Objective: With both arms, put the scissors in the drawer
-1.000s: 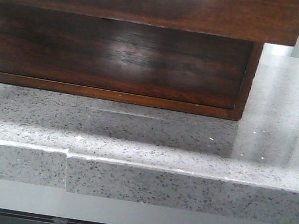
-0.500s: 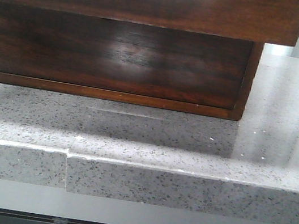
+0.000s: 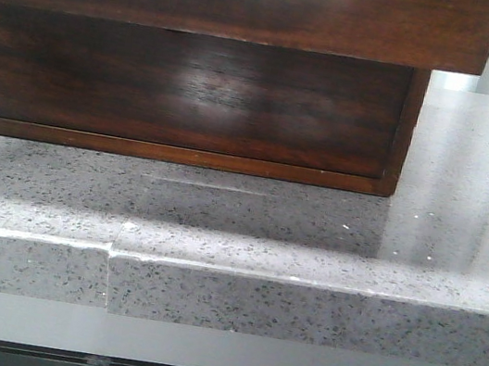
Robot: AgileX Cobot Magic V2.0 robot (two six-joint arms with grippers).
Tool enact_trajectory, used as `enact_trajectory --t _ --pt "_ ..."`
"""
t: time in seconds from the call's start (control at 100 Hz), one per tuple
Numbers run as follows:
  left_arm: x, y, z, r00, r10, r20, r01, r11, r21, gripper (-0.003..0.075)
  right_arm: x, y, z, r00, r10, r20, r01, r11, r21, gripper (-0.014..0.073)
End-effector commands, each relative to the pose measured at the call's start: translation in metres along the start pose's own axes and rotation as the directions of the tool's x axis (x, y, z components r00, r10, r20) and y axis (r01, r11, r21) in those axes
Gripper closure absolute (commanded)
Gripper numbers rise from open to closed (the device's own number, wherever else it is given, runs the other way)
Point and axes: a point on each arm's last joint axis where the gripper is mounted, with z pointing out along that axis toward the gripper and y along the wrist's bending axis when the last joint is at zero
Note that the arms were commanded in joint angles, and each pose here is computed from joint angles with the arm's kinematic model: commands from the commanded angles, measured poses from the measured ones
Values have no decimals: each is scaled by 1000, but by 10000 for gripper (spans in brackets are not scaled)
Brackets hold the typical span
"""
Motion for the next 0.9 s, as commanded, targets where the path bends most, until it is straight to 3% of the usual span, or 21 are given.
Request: enact_trajectory --t 0.0,0.17,0.38,0.52,0.72,0.81,0.89 --pt "-15 0 -6 995 -24 97 25 1000 -10 282 1 2 -42 996 29 84 -35 997 75 449" --pt "-15 0 -6 995 -24 97 25 1000 -10 282 15 7 -81 979 154 135 -171 978 122 449" --pt "-15 0 -6 995 -23 97 24 1000 -12 282 55 7 -104 925 335 181 -371 897 238 449" --pt "-15 0 -6 995 -23 97 24 1000 -12 282 90 13 -94 821 515 246 -569 773 281 449" --pt "-15 1 -6 995 -23 102 24 1000 -15 282 140 37 -73 598 712 368 -801 517 302 449" --pt "-15 1 -6 995 -23 102 24 1000 -15 282 156 52 -61 528 756 387 -848 443 291 448" --pt "-16 1 -6 994 -23 103 24 1000 -16 282 164 68 -54 487 778 396 -873 415 258 446"
